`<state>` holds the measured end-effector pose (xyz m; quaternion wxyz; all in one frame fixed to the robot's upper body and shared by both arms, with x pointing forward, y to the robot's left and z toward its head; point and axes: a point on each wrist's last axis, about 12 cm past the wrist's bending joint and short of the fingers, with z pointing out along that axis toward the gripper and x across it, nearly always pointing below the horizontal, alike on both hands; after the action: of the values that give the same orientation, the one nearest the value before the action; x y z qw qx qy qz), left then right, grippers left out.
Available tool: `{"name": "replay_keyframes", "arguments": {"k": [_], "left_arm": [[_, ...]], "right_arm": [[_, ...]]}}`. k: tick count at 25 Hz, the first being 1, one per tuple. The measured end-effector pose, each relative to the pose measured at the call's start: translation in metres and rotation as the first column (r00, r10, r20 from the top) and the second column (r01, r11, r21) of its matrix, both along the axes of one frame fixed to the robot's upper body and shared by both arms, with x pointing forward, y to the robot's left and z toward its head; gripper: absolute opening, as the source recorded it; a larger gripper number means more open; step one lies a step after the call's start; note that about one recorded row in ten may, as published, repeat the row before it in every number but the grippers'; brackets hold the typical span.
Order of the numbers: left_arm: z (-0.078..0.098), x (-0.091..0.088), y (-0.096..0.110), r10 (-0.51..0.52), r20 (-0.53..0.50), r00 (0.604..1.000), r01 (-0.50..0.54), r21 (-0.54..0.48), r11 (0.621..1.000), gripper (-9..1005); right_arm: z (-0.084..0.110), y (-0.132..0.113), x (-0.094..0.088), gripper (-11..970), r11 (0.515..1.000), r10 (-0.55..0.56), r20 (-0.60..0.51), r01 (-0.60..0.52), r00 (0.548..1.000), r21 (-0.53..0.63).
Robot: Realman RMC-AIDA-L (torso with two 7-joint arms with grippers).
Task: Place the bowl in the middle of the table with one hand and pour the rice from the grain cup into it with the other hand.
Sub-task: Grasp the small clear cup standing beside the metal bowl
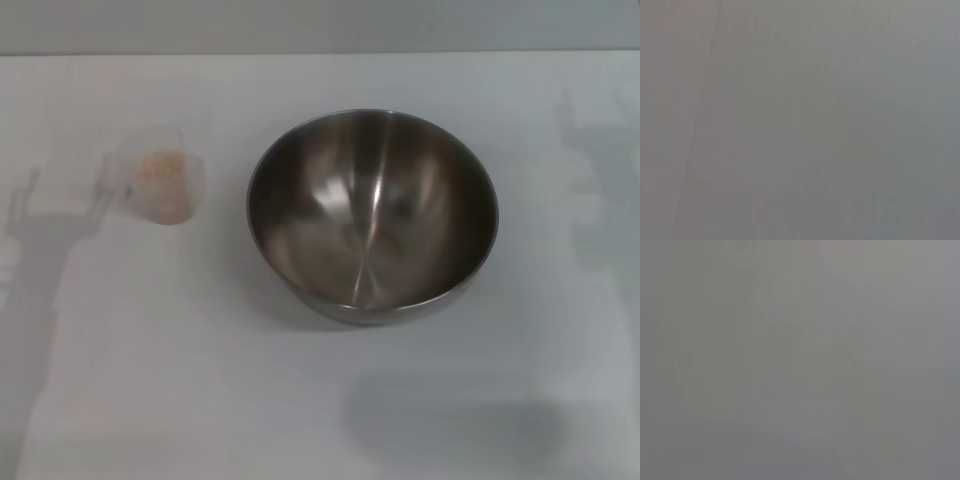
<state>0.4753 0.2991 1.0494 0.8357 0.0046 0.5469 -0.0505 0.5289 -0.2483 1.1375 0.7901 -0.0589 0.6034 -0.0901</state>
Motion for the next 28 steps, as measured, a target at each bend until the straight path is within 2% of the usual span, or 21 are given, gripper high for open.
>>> {"name": "replay_keyframes", "arguments": {"k": [3,5,12,22,28], "left_arm": [[0.0,0.0,0.0,-0.001,-0.003,1.0,0.001,0.0,1.0,813],[-0.002,0.001,0.0,0.0,-0.017,1.0,0.0,0.001,1.0,812],[-0.014,0.003,0.0,0.011,-0.118,0.993,-0.01,0.014,1.0,812],[-0.029,-0.02,-0.025,0.017,-0.222,0.975,0.006,0.101,0.995,811],[-0.038,-0.026,-0.044,0.047,-0.308,0.95,-0.009,0.124,0.992,811]], "right_arm": [[-0.018,-0.006,-0.01,633,0.999,-0.031,0.06,0.031,0.998,0.012],[-0.034,-0.015,-0.011,633,0.998,-0.036,0.074,0.032,0.997,0.06],[-0.059,-0.029,-0.001,633,0.991,-0.005,0.026,0.002,1.0,0.132],[-0.067,-0.035,0.019,633,0.995,-0.014,-0.036,0.017,0.999,0.093],[-0.066,-0.037,0.03,633,0.996,-0.021,-0.063,0.026,0.998,0.082]]}}
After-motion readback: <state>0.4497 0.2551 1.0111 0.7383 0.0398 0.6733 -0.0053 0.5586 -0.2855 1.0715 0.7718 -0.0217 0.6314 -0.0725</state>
